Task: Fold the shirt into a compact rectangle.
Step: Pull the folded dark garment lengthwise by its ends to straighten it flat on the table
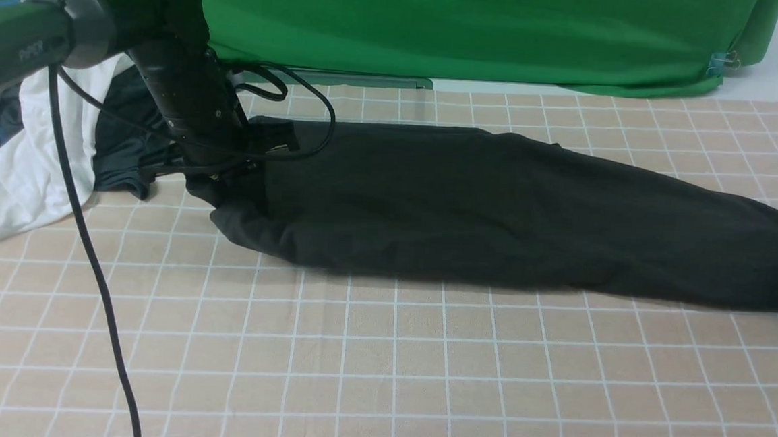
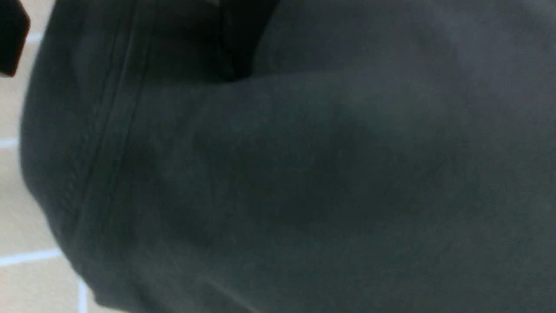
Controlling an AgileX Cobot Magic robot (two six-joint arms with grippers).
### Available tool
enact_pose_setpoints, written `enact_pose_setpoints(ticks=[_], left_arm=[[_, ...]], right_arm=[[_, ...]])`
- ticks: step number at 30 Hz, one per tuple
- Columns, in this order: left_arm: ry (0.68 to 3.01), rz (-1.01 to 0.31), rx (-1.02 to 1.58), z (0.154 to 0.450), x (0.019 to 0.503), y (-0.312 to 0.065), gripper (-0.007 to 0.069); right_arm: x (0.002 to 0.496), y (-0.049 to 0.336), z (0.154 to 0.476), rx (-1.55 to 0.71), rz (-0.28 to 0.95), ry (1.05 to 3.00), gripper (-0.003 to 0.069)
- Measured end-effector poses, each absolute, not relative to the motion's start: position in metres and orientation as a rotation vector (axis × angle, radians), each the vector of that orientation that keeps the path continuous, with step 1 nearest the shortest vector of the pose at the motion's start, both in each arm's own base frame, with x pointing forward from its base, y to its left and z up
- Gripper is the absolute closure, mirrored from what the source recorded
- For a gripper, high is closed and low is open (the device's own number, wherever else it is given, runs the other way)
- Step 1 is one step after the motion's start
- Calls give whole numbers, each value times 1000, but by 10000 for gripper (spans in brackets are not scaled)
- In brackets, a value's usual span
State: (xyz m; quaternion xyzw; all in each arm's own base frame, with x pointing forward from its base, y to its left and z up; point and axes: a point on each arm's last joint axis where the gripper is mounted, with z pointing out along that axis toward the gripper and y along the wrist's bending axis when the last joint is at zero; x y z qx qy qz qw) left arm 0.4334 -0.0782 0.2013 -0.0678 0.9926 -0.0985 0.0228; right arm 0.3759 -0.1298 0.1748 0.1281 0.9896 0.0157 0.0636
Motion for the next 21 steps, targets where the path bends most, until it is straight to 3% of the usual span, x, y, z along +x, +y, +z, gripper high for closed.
enact_pose_setpoints(ticks=[4, 6, 8, 9, 11, 12, 21], left_arm=[[3074, -314, -210, 201, 433, -79, 445], [3074, -323, -209, 201, 433, -79, 445], [3074, -327, -210, 202, 433, -79, 445], [3074, -327, -209, 202, 433, -79, 445], [3074, -330, -210, 202, 433, -80, 445], [3074, -330, -210, 202, 433, -80, 445], [3090, -304, -210, 210, 410, -75, 445]], right_arm=[[379, -131, 164, 388, 49, 2995, 69], [380, -131, 157, 392, 58, 3004, 146], [381, -131, 155, 390, 66, 3005, 242], [381, -129, 155, 381, 88, 3003, 361], [382, -127, 155, 360, 135, 3001, 526], [382, -125, 156, 347, 155, 3002, 566], [367, -115, 188, 331, 258, 3048, 604]])
